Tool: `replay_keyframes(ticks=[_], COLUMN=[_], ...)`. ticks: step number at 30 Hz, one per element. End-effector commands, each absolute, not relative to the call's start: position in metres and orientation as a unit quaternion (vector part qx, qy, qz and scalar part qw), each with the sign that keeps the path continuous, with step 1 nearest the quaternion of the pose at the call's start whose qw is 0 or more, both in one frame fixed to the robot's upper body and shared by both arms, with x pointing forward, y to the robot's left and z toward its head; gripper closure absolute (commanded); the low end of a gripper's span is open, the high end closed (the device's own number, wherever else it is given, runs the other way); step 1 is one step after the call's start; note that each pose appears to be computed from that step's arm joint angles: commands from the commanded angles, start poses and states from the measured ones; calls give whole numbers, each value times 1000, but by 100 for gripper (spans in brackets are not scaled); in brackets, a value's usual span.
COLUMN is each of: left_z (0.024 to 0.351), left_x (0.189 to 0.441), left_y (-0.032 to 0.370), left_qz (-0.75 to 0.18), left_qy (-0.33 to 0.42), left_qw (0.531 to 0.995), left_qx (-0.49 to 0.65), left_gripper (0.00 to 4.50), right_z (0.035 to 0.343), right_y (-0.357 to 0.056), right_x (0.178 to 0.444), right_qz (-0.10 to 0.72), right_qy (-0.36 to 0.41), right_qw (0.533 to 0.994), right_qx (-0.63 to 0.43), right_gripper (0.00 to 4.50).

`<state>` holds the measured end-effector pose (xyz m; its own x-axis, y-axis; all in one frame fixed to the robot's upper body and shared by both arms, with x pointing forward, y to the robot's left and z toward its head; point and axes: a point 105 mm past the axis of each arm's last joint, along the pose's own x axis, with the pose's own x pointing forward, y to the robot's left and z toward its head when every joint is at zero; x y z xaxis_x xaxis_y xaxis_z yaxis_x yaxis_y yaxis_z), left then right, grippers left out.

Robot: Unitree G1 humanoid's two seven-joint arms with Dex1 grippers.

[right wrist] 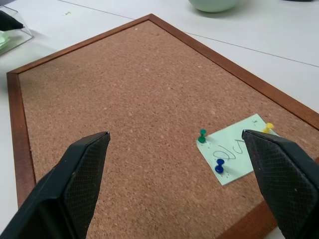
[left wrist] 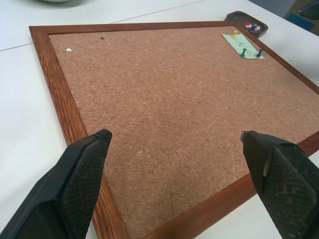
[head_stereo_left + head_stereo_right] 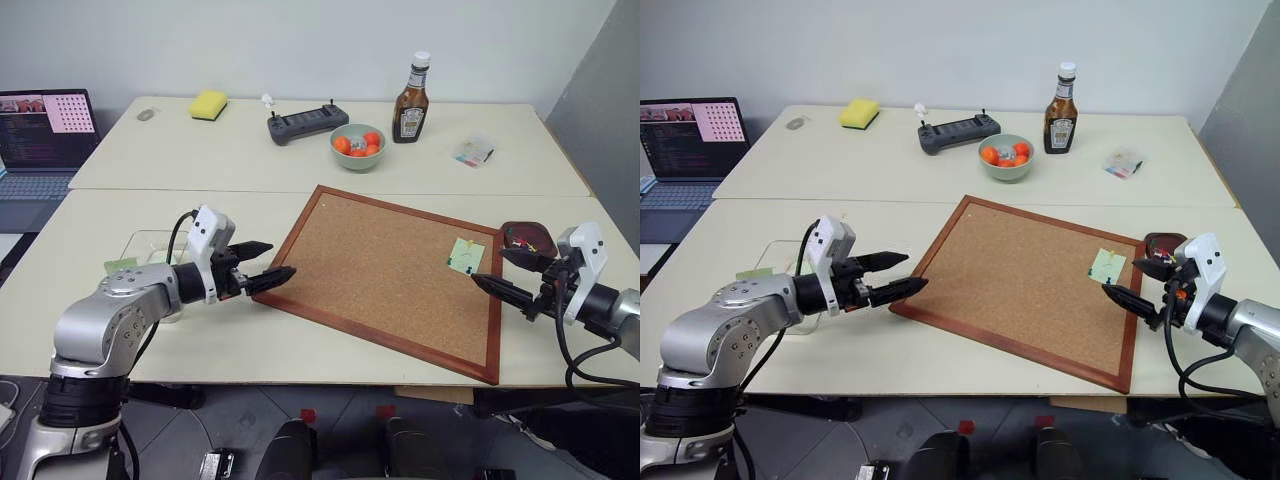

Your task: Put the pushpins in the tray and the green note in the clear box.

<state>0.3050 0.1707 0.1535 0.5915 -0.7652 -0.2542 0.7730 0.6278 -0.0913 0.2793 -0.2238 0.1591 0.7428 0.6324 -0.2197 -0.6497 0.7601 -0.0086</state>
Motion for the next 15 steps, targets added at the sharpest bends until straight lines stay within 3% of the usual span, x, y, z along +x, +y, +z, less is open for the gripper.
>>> replay_keyframes(ticks=[1, 15], left_z=[170, 182], left_x=[304, 304], left_y=[176, 170], left_qz=[-428, -469], left_qy=[105, 102], left_qw=[897, 877], left_qx=[35, 3], left_gripper=[5, 5], right_z=[166, 164], right_y=[-220, -231], right_x=[277, 273], right_qz=[350, 338], right_qy=[87, 93], right_qw=[931, 935], right_qx=[-57, -63], right_gripper=[0, 0])
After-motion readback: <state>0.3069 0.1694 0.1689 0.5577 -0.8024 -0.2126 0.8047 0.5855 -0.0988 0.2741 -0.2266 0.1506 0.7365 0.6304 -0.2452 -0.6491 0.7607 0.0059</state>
